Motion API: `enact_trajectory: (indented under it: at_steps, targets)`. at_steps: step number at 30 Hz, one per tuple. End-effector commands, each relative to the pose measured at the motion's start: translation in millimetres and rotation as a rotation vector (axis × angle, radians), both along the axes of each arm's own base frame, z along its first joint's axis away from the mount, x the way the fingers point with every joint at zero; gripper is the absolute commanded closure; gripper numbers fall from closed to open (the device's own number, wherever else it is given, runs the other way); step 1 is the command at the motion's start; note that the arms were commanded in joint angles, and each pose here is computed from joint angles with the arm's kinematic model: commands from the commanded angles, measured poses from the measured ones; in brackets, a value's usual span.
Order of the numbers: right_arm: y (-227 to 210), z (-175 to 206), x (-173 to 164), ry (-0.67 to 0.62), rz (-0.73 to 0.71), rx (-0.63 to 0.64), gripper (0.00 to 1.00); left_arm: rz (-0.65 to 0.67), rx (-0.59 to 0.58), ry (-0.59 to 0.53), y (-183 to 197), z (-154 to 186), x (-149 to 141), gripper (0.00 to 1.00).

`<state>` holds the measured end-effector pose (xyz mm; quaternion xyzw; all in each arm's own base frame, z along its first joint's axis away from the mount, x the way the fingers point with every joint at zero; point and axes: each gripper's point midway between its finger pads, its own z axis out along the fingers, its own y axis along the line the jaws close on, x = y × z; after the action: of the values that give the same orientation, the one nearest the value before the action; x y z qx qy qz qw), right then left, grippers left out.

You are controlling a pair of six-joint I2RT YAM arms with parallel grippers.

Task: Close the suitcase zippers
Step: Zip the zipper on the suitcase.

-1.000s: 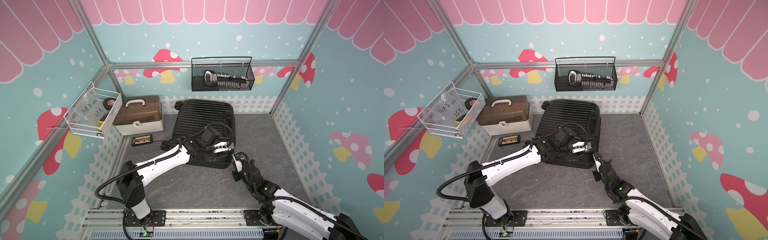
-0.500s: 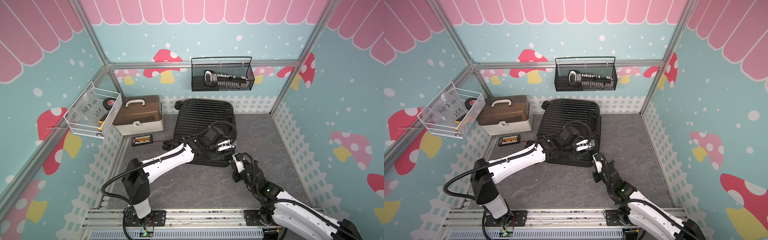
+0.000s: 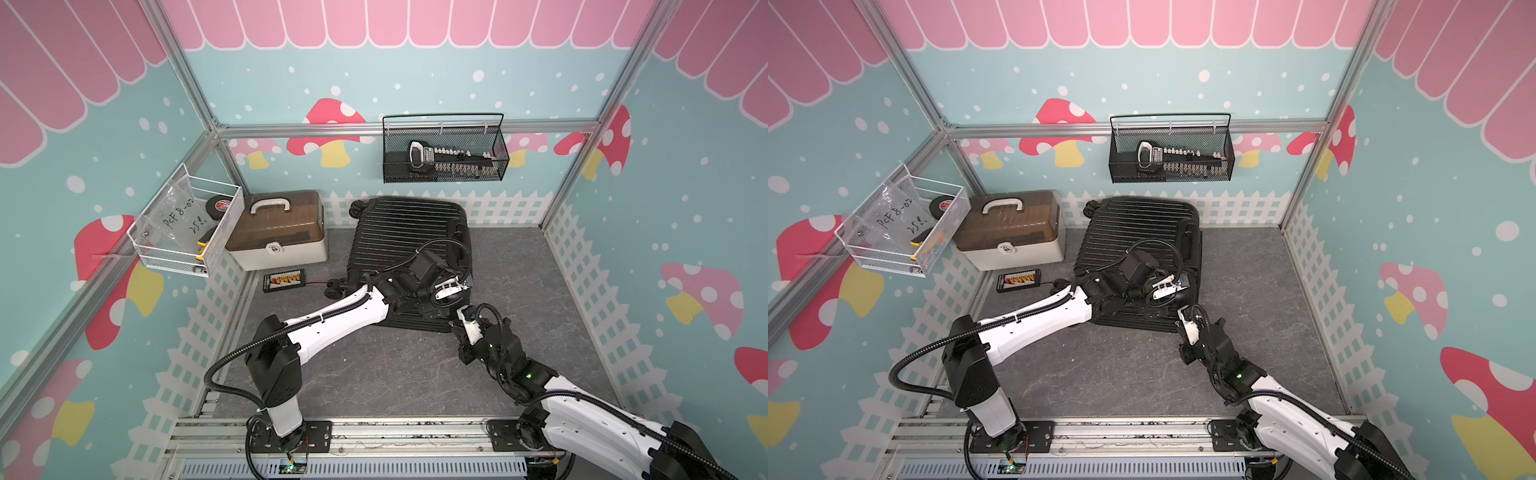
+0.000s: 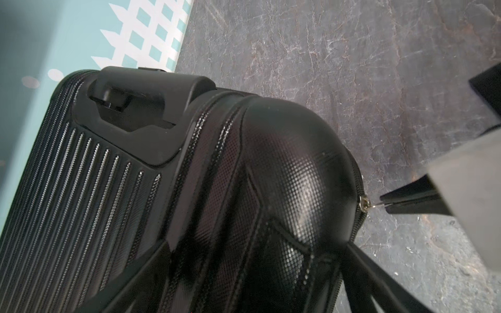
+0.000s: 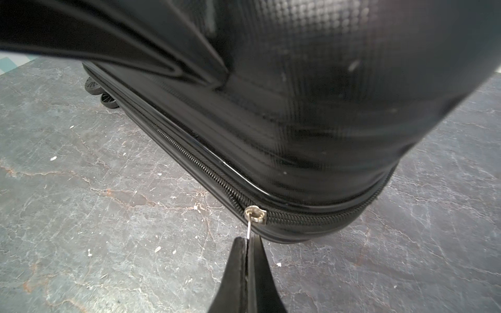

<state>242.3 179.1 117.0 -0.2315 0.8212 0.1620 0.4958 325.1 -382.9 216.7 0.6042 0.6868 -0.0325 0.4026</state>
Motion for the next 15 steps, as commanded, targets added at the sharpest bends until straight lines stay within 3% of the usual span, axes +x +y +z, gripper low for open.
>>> enact_trajectory:
  at_steps: [1, 4, 8, 13, 15]
  targets:
    - [6.0, -4.7, -7.2, 0.023, 0.029, 0.002, 1.00, 0.122, -0.259, -0.042, 7.0, 71.4, 22.1, 0.03]
    - [3.3, -6.3, -5.2, 0.024, 0.008, -0.004, 1.00, 0.179, -0.390, 0.005, 16.9, 106.9, 10.8, 0.02]
    - [3.0, -9.1, -4.0, 0.032, 0.003, -0.014, 1.00, 0.392, -0.511, 0.031, 64.0, 139.1, 22.4, 0.03]
    - [3.6, -10.8, -2.6, 0.033, 0.004, -0.024, 1.00, 0.732, -0.611, 0.082, 157.1, 138.4, 50.3, 0.12]
    - [3.8, -10.0, -1.6, 0.029, 0.004, -0.027, 1.00, 0.857, -0.629, 0.112, 194.9, 125.2, 58.2, 0.21]
